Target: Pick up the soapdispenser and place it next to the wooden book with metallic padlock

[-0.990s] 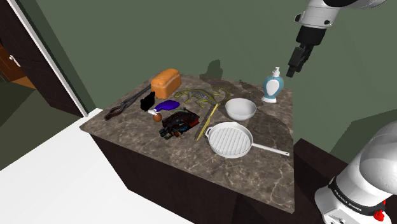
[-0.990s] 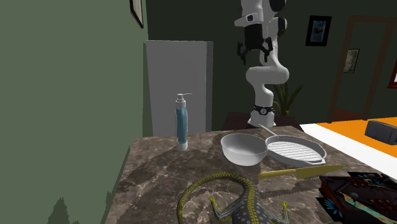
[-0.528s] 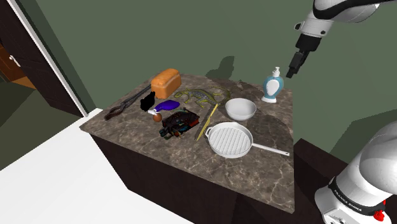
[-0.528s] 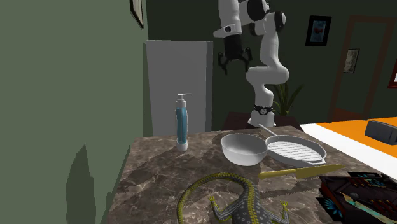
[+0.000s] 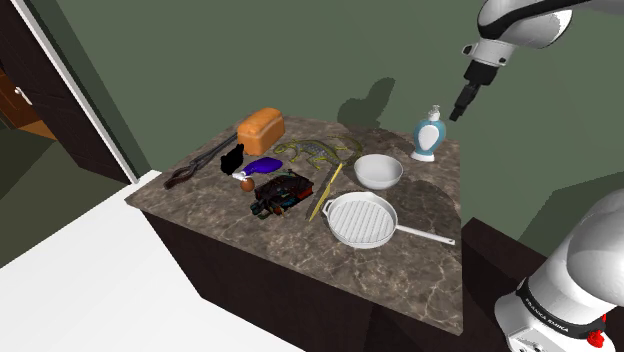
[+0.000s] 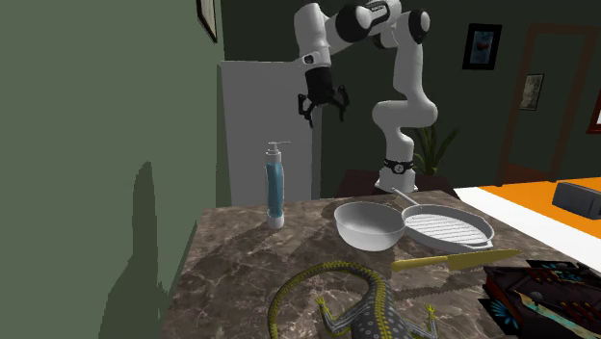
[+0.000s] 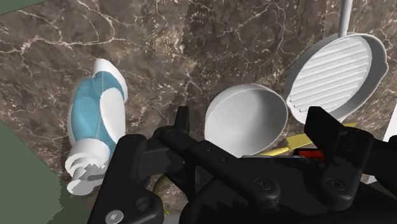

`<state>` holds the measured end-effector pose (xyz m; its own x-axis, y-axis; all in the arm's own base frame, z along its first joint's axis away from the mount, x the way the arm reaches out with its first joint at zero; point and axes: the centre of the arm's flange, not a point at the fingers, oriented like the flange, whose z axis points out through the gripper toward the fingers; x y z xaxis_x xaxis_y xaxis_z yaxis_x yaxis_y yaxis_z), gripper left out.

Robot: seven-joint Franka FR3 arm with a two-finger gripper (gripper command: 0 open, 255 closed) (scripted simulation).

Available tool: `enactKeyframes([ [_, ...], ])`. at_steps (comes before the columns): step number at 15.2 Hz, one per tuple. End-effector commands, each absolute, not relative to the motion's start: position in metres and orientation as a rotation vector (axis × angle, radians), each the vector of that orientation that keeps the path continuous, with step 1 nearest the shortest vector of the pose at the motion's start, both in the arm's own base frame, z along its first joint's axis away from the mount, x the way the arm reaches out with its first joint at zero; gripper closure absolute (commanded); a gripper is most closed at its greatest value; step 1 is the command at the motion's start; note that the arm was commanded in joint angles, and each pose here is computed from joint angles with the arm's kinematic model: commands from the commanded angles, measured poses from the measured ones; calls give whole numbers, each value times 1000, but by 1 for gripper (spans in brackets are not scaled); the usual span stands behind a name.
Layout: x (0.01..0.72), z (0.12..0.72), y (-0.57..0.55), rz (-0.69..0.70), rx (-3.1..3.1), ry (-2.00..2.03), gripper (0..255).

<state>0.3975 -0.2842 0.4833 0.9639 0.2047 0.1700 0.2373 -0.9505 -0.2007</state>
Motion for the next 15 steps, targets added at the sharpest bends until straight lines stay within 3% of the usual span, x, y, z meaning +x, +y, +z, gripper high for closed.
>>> enactKeyframes([
  [1,406,471,-308,-237,-2881,-352,0],
  [15,482,388,-449,-353,-2787,-460,0],
])
